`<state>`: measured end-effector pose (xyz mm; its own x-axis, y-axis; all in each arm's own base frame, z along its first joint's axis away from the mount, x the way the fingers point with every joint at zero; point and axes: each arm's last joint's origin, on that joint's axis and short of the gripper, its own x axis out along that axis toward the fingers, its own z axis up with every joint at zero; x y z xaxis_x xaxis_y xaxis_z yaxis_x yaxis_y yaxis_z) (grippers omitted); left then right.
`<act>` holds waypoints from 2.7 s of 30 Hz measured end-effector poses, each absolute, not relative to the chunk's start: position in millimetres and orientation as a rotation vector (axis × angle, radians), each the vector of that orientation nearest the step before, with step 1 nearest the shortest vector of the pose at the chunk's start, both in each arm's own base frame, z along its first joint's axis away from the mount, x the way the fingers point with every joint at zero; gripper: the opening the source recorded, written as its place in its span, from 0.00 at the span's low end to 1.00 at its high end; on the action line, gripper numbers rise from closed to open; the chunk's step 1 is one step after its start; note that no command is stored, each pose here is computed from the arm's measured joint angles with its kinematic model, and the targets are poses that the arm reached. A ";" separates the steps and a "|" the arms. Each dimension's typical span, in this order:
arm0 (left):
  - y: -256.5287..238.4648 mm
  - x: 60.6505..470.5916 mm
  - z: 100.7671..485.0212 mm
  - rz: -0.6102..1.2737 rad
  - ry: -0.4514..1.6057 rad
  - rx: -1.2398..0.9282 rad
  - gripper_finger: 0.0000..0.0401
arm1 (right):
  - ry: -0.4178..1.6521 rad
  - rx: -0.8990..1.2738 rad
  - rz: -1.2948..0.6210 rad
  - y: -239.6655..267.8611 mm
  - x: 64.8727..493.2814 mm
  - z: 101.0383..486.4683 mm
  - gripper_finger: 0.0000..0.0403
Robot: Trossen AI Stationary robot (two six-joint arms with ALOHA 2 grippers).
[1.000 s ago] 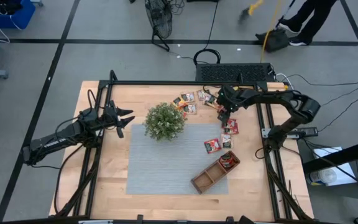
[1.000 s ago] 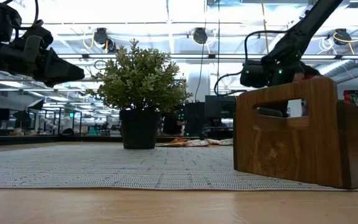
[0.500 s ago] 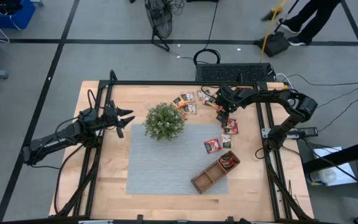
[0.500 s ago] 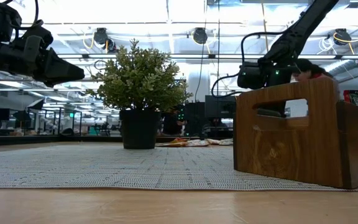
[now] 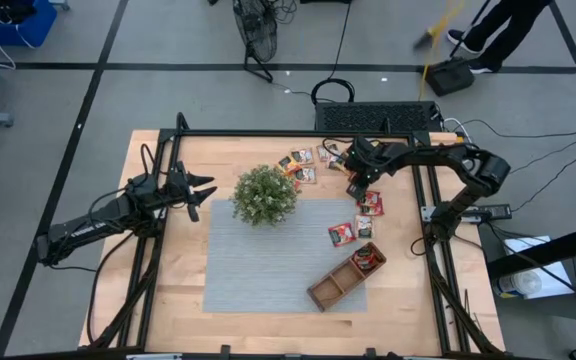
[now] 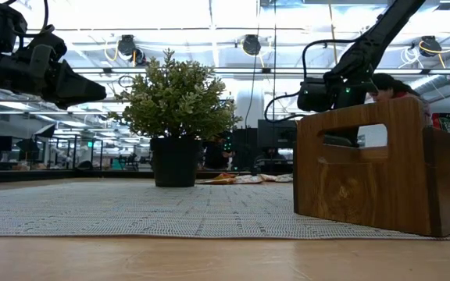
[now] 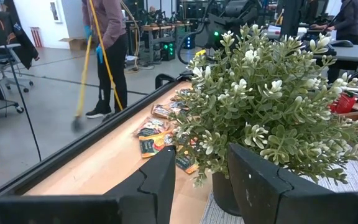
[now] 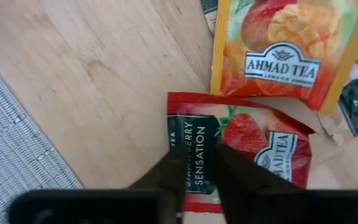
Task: Pick & Place Tea
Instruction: Put the strawberry tea sachet into the brown organizer
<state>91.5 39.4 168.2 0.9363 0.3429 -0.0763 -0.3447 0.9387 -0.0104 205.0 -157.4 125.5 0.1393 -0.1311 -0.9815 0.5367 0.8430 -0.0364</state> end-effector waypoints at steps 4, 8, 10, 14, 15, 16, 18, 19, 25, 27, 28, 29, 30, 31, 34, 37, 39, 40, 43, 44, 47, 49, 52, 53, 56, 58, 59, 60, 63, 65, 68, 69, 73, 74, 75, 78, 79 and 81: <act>39.4 91.5 168.2 0.351 0.074 -0.024 0.37 | 1.336 0.405 -0.428 -155.2 205.9 125.0 0.02; 39.4 91.5 168.2 0.351 0.074 -0.024 0.37 | 1.295 0.454 -0.325 -147.2 211.7 126.4 0.00; 39.4 91.5 168.1 0.351 0.074 -0.024 0.37 | 1.277 0.436 -0.308 -142.2 215.4 130.3 0.00; 39.4 91.5 168.1 0.351 0.074 -0.024 0.37 | 1.256 0.394 -0.278 -126.2 217.5 144.4 0.00; 39.4 91.5 168.2 0.351 0.074 -0.024 0.37 | 1.232 0.385 -0.273 -122.0 218.6 150.2 0.00; 39.4 91.5 168.1 0.351 0.074 -0.024 0.37 | 1.199 0.368 -0.272 -118.1 220.1 157.8 0.00; 39.4 91.5 168.2 0.351 0.074 -0.024 0.37 | 1.154 0.351 -0.255 -106.7 222.7 170.3 0.00; 39.4 91.5 168.1 0.351 0.074 -0.024 0.37 | 1.137 0.342 -0.239 -99.1 223.3 176.3 0.00; 39.4 91.5 168.2 0.351 0.074 -0.024 0.37 | 0.972 0.239 -0.097 -51.2 224.6 211.2 0.00; 39.4 91.5 168.1 0.351 0.074 -0.024 0.37 | 0.907 0.210 -0.041 -35.4 223.3 217.4 0.00; 39.4 91.5 168.2 0.351 0.074 -0.024 0.37 | 0.875 0.202 -0.018 -28.6 222.9 219.3 0.00; 39.4 91.5 168.1 0.351 0.074 -0.024 0.37 | 0.837 0.194 0.005 -22.2 222.6 220.8 0.00; 39.4 91.5 168.2 0.351 0.074 -0.024 0.37 | 0.804 0.192 0.023 -16.7 222.5 220.9 0.00; 39.4 91.5 168.2 0.351 0.074 -0.024 0.37 | 0.778 0.191 0.040 -11.6 222.4 219.6 0.01; 39.4 91.5 168.2 0.351 0.074 -0.024 0.37 | 0.760 0.179 0.077 -0.5 220.7 213.6 0.05; 39.4 91.5 168.1 0.351 0.074 -0.024 0.37 | 0.818 0.139 0.022 3.2 216.0 206.7 0.13; 39.4 91.5 168.1 0.351 0.074 -0.024 0.37 | 0.870 0.111 -0.044 1.8 211.9 202.6 0.19; 39.4 91.5 168.2 0.351 0.074 -0.024 0.37 | 0.891 0.099 -0.084 0.5 210.1 201.1 0.23; 39.4 91.5 168.2 0.351 0.074 -0.024 0.37 | 0.960 0.100 -0.222 -5.6 203.5 196.7 0.34; 39.4 91.5 168.1 0.351 0.074 -0.024 0.37 | 0.988 0.103 -0.272 -8.7 200.5 195.1 0.37; 39.4 91.5 168.2 0.351 0.074 -0.024 0.37 | 1.073 0.153 -0.435 -22.1 190.1 190.3 0.47; 39.4 91.5 168.1 0.351 0.074 -0.024 0.37 | 1.110 0.248 -0.518 -32.9 183.9 188.1 0.52; 39.4 91.5 168.1 0.351 0.074 -0.024 0.37 | 1.137 0.401 -0.621 -47.8 175.8 186.0 0.58; 39.4 91.5 168.2 0.351 0.074 -0.024 0.37 | 1.146 0.439 -0.661 -52.2 172.7 185.4 0.59; 39.4 91.5 168.2 0.351 0.074 -0.024 0.37 | 1.160 0.537 -0.774 -65.7 163.6 184.1 0.61; 39.4 91.5 168.1 0.351 0.074 -0.024 0.37 | 1.170 0.628 -0.798 -73.4 158.1 183.3 0.61; 39.4 91.5 168.2 0.351 0.074 -0.024 0.37 | 1.173 0.669 -0.801 -76.6 155.7 183.0 0.61; 39.4 91.5 168.2 0.351 0.074 -0.024 0.37 | 1.170 0.712 -0.797 -79.1 153.8 181.7 0.60; 39.4 91.5 168.2 0.351 0.074 -0.024 0.37 | 1.164 0.812 -0.769 -83.8 147.9 173.2 0.60; 39.4 91.5 168.2 0.351 0.074 -0.024 0.37 | 1.166 0.871 -0.747 -84.9 143.6 165.0 0.59; 39.4 91.5 168.2 0.351 0.074 -0.024 0.37 | 1.150 0.945 -0.724 -84.5 138.6 152.2 0.59; 39.4 91.5 168.2 0.351 0.074 -0.024 0.37 | 1.144 0.959 -0.716 -84.0 137.3 148.6 0.59; 39.4 91.5 168.1 0.351 0.074 -0.024 0.37 | 1.133 0.965 -0.715 -82.3 133.2 138.2 0.59; 39.4 91.5 168.2 0.351 0.074 -0.024 0.37 | 1.131 0.963 -0.715 -82.1 132.9 137.1 0.59; 39.4 91.5 168.2 0.351 0.074 -0.024 0.37 | 1.131 0.963 -0.715 -81.9 132.5 136.3 0.59; 39.4 91.5 168.2 0.351 0.074 -0.024 0.37 | 1.123 0.952 -0.713 -82.4 133.0 136.0 0.59; 39.4 91.5 168.2 0.351 0.074 -0.024 0.37 | 1.112 0.943 -0.710 -83.1 134.0 136.2 0.59; 39.4 91.5 168.1 0.351 0.074 -0.024 0.37 | 1.095 0.923 -0.713 -84.5 135.4 136.6 0.59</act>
